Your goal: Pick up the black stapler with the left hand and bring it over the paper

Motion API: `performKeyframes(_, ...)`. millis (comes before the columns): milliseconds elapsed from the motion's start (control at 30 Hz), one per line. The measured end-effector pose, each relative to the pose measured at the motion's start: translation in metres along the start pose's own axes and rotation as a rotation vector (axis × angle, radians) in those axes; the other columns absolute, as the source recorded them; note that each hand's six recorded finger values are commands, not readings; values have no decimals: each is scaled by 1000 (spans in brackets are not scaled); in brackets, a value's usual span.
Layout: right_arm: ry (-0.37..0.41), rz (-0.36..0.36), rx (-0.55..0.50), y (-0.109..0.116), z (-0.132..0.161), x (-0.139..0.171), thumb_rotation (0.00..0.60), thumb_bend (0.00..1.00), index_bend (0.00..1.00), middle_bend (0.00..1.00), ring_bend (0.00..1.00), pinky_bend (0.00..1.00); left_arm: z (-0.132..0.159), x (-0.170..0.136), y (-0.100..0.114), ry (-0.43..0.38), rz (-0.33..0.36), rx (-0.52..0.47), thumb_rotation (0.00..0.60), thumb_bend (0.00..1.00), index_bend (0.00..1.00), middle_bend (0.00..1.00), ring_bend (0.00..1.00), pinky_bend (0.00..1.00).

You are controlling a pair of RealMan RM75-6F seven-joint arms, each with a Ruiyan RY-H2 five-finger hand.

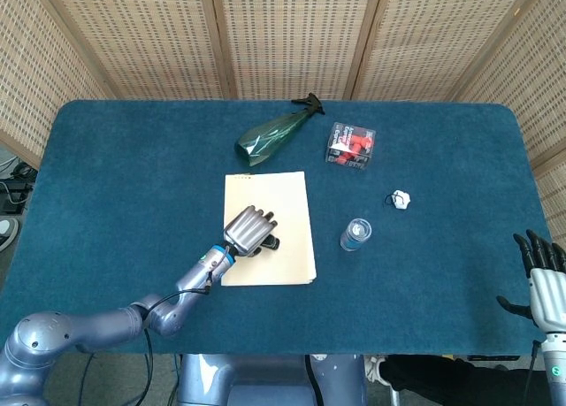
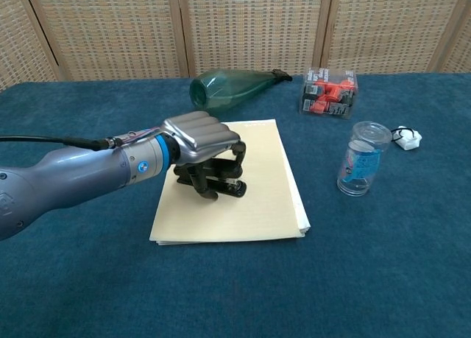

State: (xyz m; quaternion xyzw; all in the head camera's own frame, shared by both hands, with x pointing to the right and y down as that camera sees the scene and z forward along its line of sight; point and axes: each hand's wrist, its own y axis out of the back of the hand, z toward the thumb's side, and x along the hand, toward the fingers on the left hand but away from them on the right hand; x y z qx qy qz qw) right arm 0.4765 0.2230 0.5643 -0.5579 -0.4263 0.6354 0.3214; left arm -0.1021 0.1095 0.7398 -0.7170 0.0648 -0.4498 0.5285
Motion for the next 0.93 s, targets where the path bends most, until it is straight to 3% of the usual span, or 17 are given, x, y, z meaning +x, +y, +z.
performKeyframes(333,20,-15,-13,5,4,4,600,0,0,0,0,0,-4,-23,41,-5,126,-87,600,0,0,0,0,44)
performKeyframes(567,33,-18,-28,8,6,8,600,0,0,0,0,0,-44,-75,69,69,240,-154,600,0,0,0,0,0)
performKeyframes(733,43,-14,-39,8,8,10,600,0,0,0,0,0,-90,-139,53,248,285,-212,600,0,0,0,0,0)
performKeyframes(933,59,-33,-24,11,9,13,600,0,0,0,0,0,-134,-251,1,525,261,-326,600,0,0,0,0,0)
